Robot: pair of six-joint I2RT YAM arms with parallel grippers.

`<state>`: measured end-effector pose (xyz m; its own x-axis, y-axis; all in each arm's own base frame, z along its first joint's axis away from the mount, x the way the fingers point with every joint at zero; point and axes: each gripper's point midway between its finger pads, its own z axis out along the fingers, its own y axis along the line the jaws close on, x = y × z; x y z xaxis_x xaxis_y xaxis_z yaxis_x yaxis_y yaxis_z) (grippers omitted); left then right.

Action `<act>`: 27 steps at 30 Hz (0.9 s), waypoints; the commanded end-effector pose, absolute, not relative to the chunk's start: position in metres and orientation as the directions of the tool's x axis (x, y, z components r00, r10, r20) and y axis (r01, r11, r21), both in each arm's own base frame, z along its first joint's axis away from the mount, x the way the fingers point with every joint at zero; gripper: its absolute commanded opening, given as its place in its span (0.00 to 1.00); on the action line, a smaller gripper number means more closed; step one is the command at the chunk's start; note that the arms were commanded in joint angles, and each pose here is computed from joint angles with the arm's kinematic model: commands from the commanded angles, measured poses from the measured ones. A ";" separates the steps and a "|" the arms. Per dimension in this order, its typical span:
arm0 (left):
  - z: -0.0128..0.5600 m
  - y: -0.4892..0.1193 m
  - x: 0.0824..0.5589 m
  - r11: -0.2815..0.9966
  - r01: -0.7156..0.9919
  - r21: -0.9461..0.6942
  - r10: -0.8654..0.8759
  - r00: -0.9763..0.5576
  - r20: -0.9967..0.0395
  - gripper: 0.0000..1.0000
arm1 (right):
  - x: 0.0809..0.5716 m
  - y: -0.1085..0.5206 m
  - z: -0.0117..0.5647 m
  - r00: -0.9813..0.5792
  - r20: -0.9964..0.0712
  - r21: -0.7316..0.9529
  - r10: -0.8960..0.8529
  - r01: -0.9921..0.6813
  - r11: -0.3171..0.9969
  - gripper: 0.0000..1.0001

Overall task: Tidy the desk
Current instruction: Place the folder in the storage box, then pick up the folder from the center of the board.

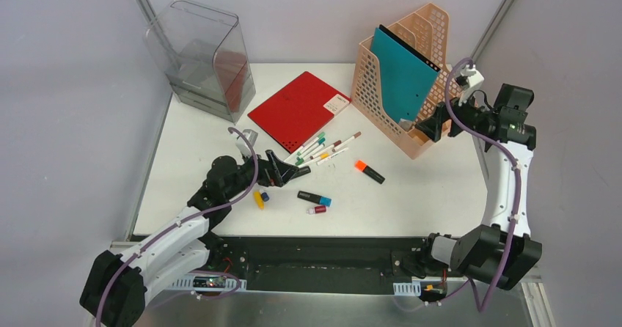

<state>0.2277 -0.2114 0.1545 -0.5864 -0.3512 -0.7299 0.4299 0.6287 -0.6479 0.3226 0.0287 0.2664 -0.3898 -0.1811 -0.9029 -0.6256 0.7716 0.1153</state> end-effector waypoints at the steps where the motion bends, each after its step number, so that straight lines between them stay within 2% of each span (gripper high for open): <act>1: 0.166 -0.213 0.241 0.605 0.421 -0.675 -0.436 -0.535 -0.724 0.99 | 0.292 0.056 0.298 -0.396 -0.914 0.221 -0.092 -0.673 0.706 0.99; 8: 0.166 -0.219 0.252 0.594 0.404 -0.695 -0.456 -0.543 -0.705 0.99 | 0.268 0.082 0.289 -0.437 -0.899 0.345 0.003 -0.705 0.619 0.99; 17: 0.147 -0.214 0.274 0.614 0.287 -0.735 -0.521 -0.552 -0.651 0.99 | 0.259 0.087 0.261 -0.440 -0.898 0.361 0.019 -0.710 0.604 0.99; 22: 0.131 -0.208 0.292 0.598 0.203 -0.775 -0.586 -0.548 -0.596 0.99 | 0.257 0.088 0.264 -0.421 -0.907 0.343 0.012 -0.721 0.603 0.99; 27: 0.122 -0.202 0.313 0.514 0.150 -0.845 -0.665 -0.553 -0.502 0.97 | 0.256 0.089 0.264 -0.420 -0.907 0.346 0.015 -0.727 0.594 0.99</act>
